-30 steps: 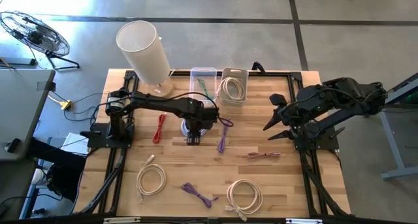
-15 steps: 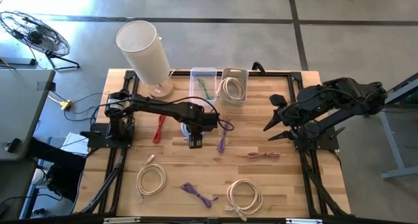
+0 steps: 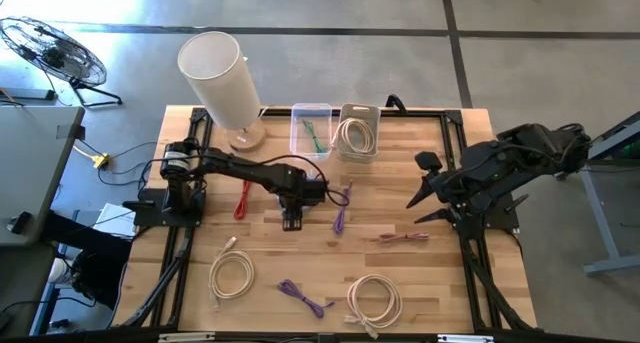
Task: Pick & Place USB Port
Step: Put the blue usb cable into the white bin
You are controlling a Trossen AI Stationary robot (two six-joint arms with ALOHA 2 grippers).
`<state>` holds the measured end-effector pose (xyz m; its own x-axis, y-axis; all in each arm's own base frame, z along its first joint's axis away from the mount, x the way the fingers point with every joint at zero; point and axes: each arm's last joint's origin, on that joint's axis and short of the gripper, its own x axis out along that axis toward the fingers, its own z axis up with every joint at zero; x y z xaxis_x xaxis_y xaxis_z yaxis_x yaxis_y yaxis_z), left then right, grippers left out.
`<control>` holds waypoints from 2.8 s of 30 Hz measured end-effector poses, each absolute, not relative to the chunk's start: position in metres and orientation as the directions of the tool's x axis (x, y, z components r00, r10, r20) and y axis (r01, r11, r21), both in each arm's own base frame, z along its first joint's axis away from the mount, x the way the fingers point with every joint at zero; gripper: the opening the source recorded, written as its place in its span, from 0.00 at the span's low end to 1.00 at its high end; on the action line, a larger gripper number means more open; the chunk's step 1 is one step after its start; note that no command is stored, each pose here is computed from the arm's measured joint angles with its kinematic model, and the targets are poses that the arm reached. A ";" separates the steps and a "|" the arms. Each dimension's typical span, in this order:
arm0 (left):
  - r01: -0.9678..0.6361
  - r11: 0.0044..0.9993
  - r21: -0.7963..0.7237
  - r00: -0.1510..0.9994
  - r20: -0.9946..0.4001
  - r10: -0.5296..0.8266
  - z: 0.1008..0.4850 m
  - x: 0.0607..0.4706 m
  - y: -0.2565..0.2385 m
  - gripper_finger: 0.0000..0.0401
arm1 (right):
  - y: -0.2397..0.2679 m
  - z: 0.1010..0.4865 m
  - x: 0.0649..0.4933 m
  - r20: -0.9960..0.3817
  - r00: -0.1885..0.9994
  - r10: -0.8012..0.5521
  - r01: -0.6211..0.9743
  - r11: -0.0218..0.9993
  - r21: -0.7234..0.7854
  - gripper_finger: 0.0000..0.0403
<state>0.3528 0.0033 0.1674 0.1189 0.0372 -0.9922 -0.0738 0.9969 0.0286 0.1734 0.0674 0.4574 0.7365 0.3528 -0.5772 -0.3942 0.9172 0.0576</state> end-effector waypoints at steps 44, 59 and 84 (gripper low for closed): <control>0.075 0.994 0.083 0.905 -0.424 -0.033 0.378 0.275 -0.035 0.19 | 0.085 0.464 0.158 -0.518 0.832 0.198 -0.317 0.936 -0.153 0.38; 0.463 0.735 0.496 0.864 -0.067 -0.499 0.413 0.276 -0.065 0.19 | 0.078 0.475 0.188 -0.161 0.764 -0.624 0.492 0.727 -0.479 0.38; 0.432 0.663 0.611 0.852 -0.036 -0.522 0.416 0.277 -0.057 0.19 | 0.056 0.486 0.222 -0.208 0.977 0.050 -0.083 0.985 -0.153 0.41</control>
<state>0.2774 -0.0569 0.4162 0.8522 -0.5220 -0.0355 0.4317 0.6632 0.6114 0.2218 0.0558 0.4861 0.9769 0.0500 -0.2077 -0.0830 0.9847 -0.1535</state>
